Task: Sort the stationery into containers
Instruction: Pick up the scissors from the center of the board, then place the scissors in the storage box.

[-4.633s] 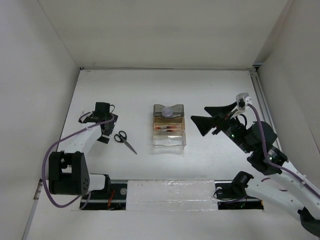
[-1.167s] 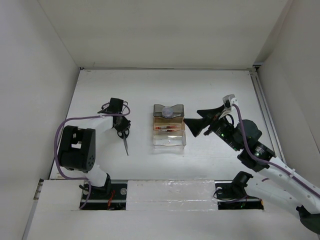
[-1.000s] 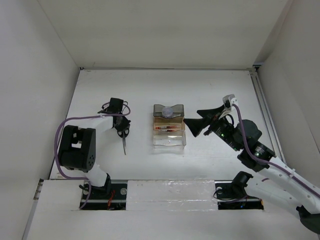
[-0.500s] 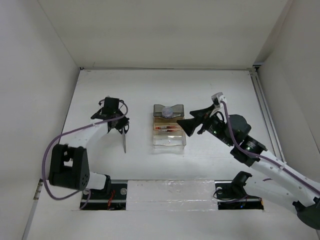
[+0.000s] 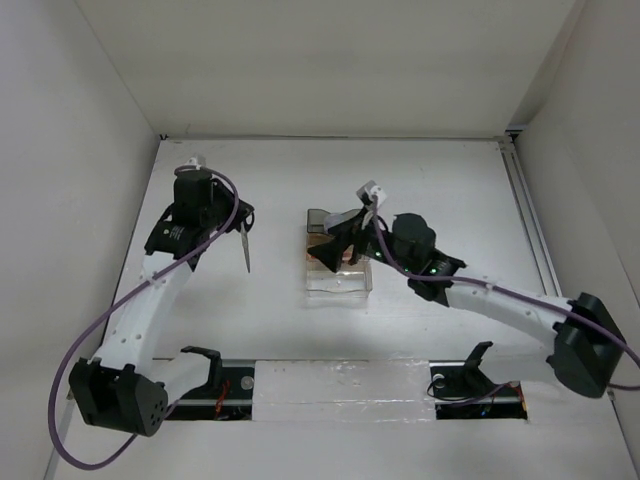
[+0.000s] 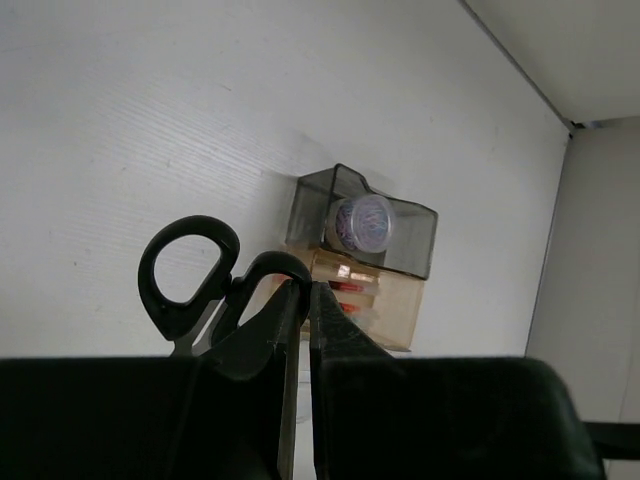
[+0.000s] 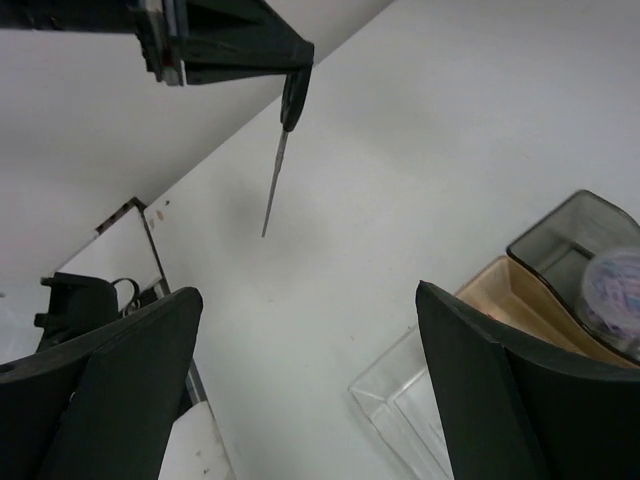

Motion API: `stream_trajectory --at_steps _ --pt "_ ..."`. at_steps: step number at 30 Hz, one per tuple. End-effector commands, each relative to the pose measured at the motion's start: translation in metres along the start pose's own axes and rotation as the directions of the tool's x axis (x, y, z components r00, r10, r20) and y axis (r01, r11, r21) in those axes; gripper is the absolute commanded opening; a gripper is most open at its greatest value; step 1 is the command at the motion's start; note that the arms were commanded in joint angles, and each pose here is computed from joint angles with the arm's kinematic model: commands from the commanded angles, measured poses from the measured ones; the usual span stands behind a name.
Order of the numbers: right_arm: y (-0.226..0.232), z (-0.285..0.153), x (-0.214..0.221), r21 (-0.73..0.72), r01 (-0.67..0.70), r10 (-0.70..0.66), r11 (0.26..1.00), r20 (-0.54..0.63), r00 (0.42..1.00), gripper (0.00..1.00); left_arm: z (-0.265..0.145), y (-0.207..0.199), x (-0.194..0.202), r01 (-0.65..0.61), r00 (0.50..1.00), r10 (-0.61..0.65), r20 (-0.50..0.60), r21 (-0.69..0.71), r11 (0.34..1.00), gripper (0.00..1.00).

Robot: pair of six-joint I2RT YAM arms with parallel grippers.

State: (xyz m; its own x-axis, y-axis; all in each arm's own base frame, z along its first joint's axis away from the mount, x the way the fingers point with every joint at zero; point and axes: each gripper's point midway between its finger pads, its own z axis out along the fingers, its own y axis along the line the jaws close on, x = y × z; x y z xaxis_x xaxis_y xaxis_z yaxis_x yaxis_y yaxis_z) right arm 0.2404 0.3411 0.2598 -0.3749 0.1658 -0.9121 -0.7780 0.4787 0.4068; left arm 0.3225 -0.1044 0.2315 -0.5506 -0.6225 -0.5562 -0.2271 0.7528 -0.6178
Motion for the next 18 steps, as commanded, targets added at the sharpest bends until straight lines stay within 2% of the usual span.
stream_trajectory --at_steps 1,3,8,12,18 --pt "0.041 0.029 -0.055 -0.125 0.091 -0.071 0.988 0.161 0.984 0.93 -0.033 -0.036 -0.017 -0.033 0.999 0.03 0.027 0.116 0.993 0.0" --pt "0.038 0.05 -0.043 -0.129 0.085 -0.067 0.988 0.136 0.988 0.92 -0.04 -0.043 -0.019 -0.036 0.999 0.032 0.031 0.136 0.99 0.0" --pt "0.064 0.077 -0.047 -0.22 0.104 -0.061 0.97 0.196 0.979 0.91 -0.05 -0.049 -0.023 -0.049 0.998 0.044 0.038 0.154 0.987 0.0" --pt "0.067 0.101 -0.051 -0.249 0.108 -0.053 0.962 0.218 0.975 0.91 -0.05 -0.046 -0.018 -0.048 0.999 0.045 0.023 0.156 0.987 0.0" --pt "0.075 0.141 -0.039 -0.289 0.076 -0.025 0.954 0.174 0.985 0.87 -0.053 -0.054 -0.013 -0.061 0.998 0.061 0.004 0.207 0.976 0.0"
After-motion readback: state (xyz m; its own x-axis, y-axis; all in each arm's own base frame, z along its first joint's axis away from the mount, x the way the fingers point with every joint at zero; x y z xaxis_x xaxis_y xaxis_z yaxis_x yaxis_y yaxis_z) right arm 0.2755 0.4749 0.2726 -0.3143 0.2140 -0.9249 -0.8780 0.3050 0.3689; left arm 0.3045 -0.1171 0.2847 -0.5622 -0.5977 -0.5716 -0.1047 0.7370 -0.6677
